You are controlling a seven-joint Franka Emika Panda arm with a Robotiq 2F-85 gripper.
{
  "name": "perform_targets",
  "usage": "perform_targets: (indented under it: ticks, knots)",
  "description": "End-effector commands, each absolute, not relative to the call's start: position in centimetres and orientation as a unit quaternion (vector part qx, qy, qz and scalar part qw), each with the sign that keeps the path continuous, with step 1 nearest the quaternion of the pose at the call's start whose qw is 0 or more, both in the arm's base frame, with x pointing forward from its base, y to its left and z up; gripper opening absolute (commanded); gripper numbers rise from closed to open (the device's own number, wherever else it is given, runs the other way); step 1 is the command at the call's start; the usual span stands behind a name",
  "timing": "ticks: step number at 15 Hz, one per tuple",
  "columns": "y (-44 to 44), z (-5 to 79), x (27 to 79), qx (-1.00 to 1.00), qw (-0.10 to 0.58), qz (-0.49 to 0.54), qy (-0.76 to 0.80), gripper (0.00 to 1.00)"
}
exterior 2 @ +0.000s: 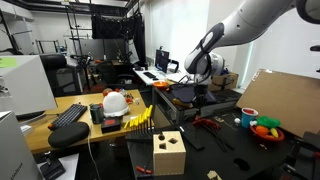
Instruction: Move the red object to the next hole
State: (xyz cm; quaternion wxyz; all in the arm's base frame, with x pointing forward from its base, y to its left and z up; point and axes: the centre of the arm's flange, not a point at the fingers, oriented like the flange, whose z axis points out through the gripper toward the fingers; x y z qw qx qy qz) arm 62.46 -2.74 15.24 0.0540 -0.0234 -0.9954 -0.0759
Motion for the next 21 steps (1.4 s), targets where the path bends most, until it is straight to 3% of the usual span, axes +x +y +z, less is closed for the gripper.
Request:
perform_targets:
  ticks: [1,3,4,5,15,21]
  knots:
    - [-1.7,15.0,62.7,-0.091,0.044,-0.079,-0.992,0.00]
    - [-1.9,15.1,62.5,-0.111,0.035,-0.080,-0.990,0.00]
    - [-1.8,15.1,62.4,-0.115,0.032,-0.079,-0.990,0.26]
    - [-1.9,15.2,62.2,-0.115,0.029,-0.079,-0.990,0.27]
    - [-3.5,22.5,60.4,-0.038,0.062,-0.026,-0.997,0.99]
    - [-3.9,28.7,58.6,0.050,0.089,0.013,-0.995,1.00]
